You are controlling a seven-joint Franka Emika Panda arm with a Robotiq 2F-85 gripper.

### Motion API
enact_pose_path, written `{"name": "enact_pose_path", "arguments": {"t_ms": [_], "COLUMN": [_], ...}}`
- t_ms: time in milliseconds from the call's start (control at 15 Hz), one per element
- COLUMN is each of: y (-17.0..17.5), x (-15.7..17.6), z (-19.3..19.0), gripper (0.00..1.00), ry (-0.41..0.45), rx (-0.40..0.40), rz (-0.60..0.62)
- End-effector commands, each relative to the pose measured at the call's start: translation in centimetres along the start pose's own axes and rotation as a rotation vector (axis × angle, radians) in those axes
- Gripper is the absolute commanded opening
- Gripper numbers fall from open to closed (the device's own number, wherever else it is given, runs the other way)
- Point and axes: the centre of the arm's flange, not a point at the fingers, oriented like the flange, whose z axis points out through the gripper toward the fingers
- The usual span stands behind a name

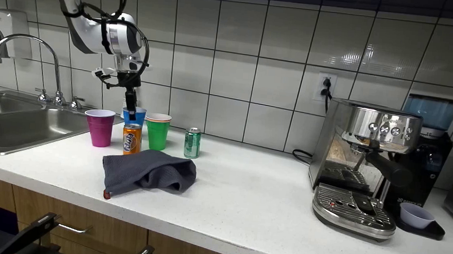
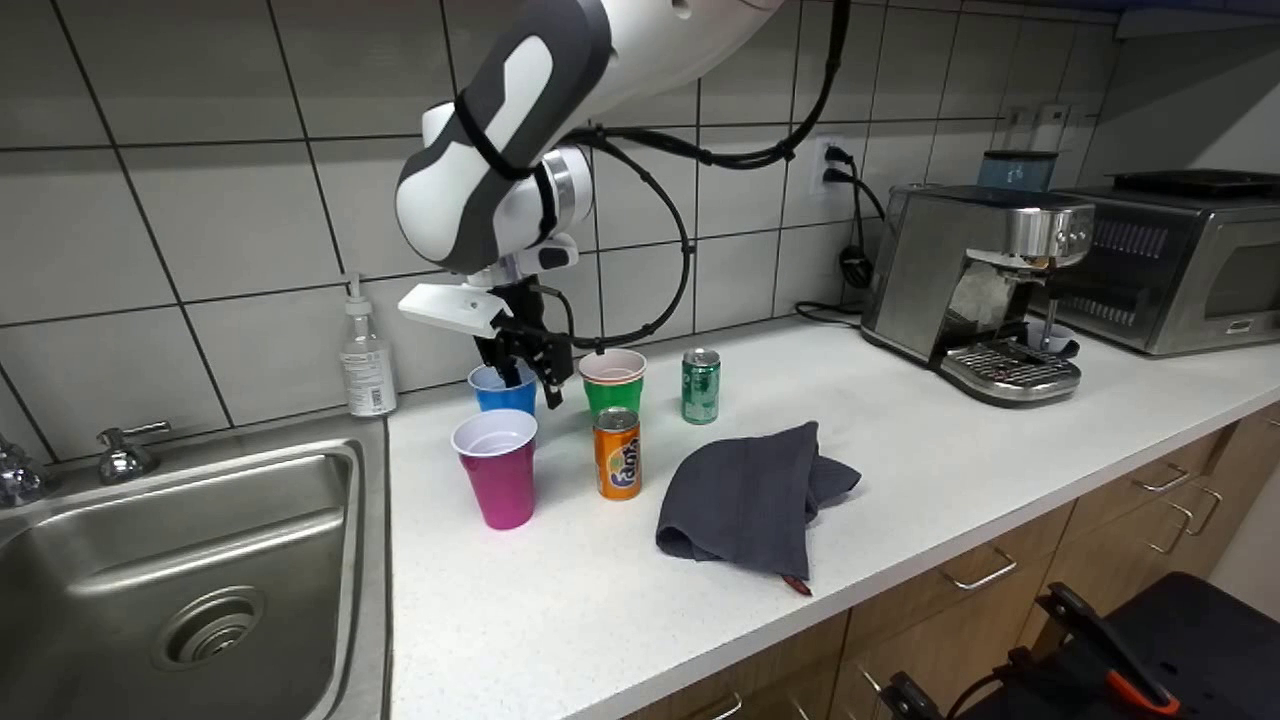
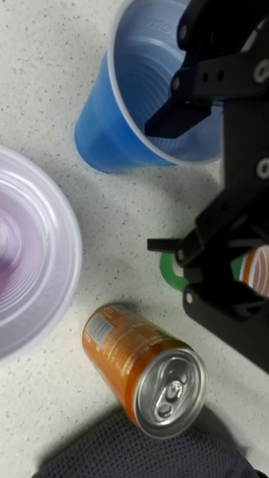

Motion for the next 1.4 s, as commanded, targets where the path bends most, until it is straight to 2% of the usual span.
{"name": "enact_pose_path", "arguments": {"t_ms": [0, 333, 400, 1000, 1333], "y": [-0.8, -0.7, -0.7, -0.5, 0.3], "x": [0.1, 0.0, -0.1, -0.4, -1.4], "z": [-0.5, -0.5, -0.6, -2.0, -3.6], "gripper": [0.4, 0.03, 0.0, 0.01, 0.01], "ry": [0.008, 0.01, 0.011, 0.032, 0.09], "rx": [-0.016, -0.015, -0.015, 0.015, 0.038], "rz": [0.005, 0.001, 0.0, -0.031, -0.11]}}
